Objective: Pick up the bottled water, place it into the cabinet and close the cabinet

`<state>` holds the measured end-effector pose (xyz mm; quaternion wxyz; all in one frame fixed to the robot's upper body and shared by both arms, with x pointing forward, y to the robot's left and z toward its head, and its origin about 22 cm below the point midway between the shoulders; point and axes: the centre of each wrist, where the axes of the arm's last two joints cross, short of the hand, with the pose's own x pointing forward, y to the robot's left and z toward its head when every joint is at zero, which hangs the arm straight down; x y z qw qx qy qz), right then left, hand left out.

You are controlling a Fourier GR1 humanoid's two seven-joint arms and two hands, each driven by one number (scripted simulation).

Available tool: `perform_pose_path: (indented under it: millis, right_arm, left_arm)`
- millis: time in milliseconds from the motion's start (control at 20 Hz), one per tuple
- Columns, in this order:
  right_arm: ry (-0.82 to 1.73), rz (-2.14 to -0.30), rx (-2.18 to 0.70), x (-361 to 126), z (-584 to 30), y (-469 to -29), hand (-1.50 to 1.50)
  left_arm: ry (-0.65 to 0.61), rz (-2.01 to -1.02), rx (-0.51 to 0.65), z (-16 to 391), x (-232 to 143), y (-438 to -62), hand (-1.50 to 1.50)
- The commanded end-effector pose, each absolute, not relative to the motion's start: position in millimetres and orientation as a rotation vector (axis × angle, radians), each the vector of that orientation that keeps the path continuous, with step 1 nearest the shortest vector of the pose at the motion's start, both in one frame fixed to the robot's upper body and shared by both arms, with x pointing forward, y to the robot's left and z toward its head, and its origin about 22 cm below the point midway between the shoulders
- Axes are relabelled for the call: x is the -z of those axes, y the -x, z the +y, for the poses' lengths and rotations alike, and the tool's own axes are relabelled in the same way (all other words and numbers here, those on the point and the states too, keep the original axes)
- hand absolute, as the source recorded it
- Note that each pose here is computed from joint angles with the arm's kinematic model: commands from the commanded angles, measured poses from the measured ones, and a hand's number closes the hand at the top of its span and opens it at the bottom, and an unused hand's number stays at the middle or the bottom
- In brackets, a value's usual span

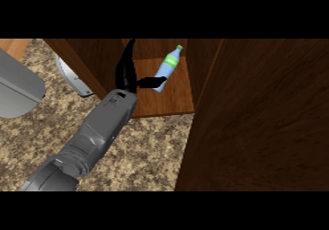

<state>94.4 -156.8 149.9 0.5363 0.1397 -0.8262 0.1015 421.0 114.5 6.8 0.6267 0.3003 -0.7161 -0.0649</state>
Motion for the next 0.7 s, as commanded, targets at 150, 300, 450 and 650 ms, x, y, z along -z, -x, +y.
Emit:
perform_pose_path:
  millis: [150, 300, 450, 650]
  right_arm:
    - [-0.341, -1.963, -0.248, -155.4, -159.2, -81.8, -1.50]
    - [-0.355, -1.982, -0.229, -164.3, -161.0, -88.5, -1.50]
    - [-0.355, -1.987, -0.238, -164.5, -161.2, -91.3, -1.50]
    - [-0.355, -1.981, -0.239, -167.9, -165.3, -82.7, -1.50]
  left_arm:
    - [-0.578, -1.704, 0.133, 113.4, -15.8, -425.3, -1.50]
    - [-0.418, -1.821, 0.088, 109.8, -10.9, -420.3, -1.50]
    - [-0.253, -1.885, 0.039, 103.1, -30.1, -428.1, 1.50]
    - [-0.076, -1.923, -0.001, 113.0, -12.8, -419.8, 1.50]
